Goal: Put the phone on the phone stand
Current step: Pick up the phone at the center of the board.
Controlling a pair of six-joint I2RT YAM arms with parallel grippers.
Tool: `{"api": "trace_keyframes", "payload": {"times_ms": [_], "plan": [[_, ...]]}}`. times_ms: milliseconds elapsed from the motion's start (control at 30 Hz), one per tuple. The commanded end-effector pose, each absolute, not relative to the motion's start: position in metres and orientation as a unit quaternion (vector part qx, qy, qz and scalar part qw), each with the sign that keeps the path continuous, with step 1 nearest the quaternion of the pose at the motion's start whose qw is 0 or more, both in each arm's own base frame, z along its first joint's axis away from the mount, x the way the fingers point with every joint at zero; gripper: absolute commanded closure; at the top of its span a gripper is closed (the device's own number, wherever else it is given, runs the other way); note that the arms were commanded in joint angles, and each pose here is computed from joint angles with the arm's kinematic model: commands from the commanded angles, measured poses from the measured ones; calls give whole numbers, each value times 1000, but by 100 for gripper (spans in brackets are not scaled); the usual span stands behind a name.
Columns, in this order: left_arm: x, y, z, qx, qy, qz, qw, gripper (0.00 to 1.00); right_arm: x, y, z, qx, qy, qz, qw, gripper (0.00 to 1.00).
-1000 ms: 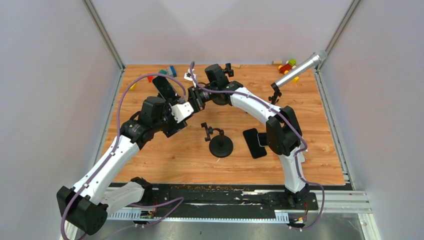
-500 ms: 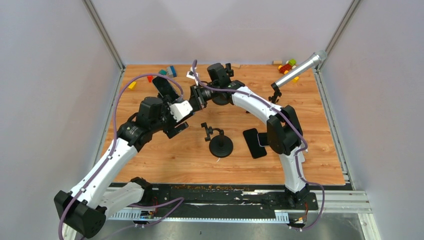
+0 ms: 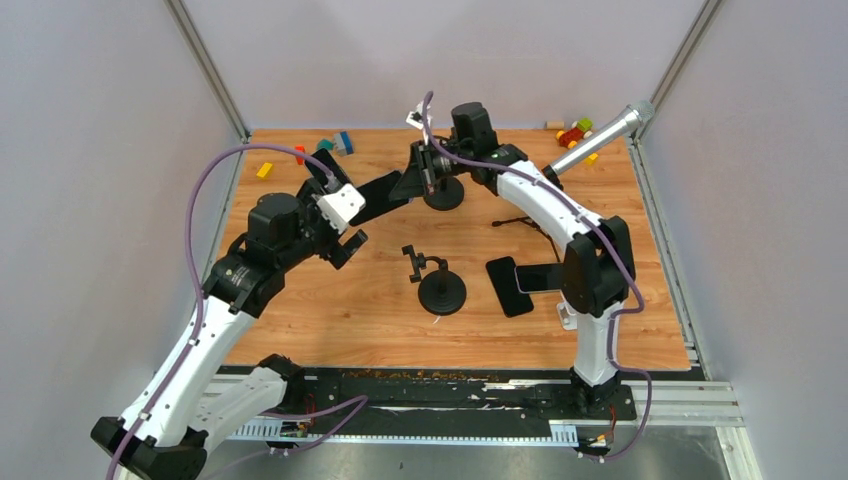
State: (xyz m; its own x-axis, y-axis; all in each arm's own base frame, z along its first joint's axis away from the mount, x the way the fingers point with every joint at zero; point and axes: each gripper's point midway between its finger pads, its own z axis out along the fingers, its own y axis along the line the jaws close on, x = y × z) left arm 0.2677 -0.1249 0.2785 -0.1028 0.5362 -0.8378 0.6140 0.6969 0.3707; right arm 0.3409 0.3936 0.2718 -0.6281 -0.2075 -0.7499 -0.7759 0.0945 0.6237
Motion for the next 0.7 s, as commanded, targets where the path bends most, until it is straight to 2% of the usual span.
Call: {"api": "trace_keyframes", "payload": {"times_ms": [0,300,467,667], "plan": [[276,-126,319,311,738,-88,592,0,321,372,353,-401,629,572,342,100],[286,-150,356,258,715,-260,595,0,311,339,393,-405,607,546,411,100],[283,-177,366,246,687,-376,571,0,305,326,401,-399,597,549,428,100],[287,-198,382,246,631,-468,568,2,298,313,405,-392,585,559,438,100]]}}
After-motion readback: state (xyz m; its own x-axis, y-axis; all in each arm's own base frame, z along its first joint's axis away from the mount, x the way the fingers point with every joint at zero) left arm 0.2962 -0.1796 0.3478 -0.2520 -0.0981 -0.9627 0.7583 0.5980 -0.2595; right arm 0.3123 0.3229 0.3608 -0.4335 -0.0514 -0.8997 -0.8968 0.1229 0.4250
